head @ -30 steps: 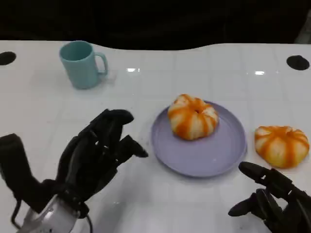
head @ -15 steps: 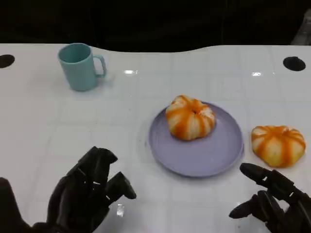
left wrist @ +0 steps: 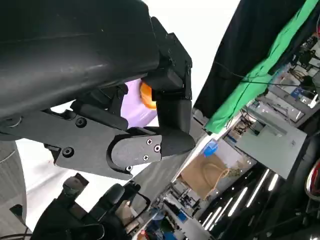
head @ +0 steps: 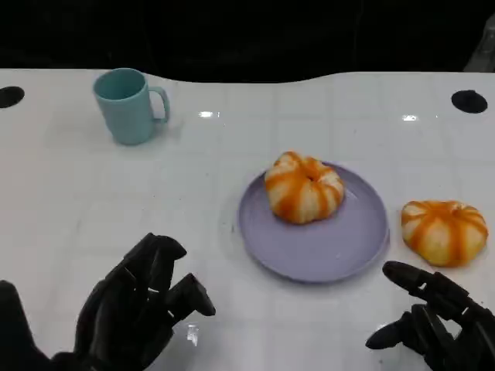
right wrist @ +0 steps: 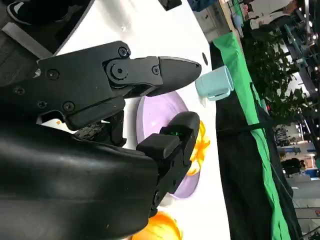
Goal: Grasp the bread from the table and place it into the plate.
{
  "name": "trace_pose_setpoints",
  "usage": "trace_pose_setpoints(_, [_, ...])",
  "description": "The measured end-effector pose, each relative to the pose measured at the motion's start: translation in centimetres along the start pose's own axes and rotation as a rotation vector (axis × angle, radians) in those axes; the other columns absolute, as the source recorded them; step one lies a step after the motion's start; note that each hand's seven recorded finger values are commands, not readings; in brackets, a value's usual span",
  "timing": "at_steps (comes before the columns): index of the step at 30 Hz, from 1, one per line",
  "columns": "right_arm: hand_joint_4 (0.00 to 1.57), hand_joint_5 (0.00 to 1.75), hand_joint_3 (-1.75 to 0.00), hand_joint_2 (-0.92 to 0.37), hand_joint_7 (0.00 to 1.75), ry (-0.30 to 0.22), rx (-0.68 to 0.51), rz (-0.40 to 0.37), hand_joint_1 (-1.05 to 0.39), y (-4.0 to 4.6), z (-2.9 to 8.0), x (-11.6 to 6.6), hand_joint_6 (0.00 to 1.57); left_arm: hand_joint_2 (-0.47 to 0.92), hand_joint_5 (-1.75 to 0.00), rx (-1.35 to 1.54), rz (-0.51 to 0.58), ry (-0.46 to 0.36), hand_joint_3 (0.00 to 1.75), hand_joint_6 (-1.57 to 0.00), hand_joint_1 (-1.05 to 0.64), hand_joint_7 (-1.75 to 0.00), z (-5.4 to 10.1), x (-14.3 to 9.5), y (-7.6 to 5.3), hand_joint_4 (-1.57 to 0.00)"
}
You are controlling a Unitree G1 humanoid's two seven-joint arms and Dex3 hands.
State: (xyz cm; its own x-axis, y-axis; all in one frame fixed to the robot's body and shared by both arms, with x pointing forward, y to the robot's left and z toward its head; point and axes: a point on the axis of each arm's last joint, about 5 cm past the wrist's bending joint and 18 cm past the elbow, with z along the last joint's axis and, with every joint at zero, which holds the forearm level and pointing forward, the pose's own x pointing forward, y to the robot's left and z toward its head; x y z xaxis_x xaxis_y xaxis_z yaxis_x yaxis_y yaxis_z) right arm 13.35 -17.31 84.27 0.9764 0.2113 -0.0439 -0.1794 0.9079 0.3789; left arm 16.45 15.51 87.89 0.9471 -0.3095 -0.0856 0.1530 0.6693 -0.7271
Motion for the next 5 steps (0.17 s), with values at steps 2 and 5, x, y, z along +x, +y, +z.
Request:
trace_pose_setpoints(2, [0.71, 1.1, -0.33, -0.92, 0.34, -0.001, 0.0, 0.001, -0.75, 0.0, 0.01, 0.06, 0.93, 0.92, -1.75, 0.003, 0.002, -0.002, 0.47, -0.55, -0.52, -1.75, 0.07, 0.13, 0.1, -0.76])
trace_pose_setpoints(5, [0.7, 1.1, -0.33, -0.92, 0.34, -0.002, -0.001, 0.002, -0.75, 0.0, 0.03, 0.12, 0.93, 0.92, -1.75, 0.013, -0.003, -0.016, 0.47, -0.55, -0.51, -1.75, 0.26, 0.3, 0.06, -0.76])
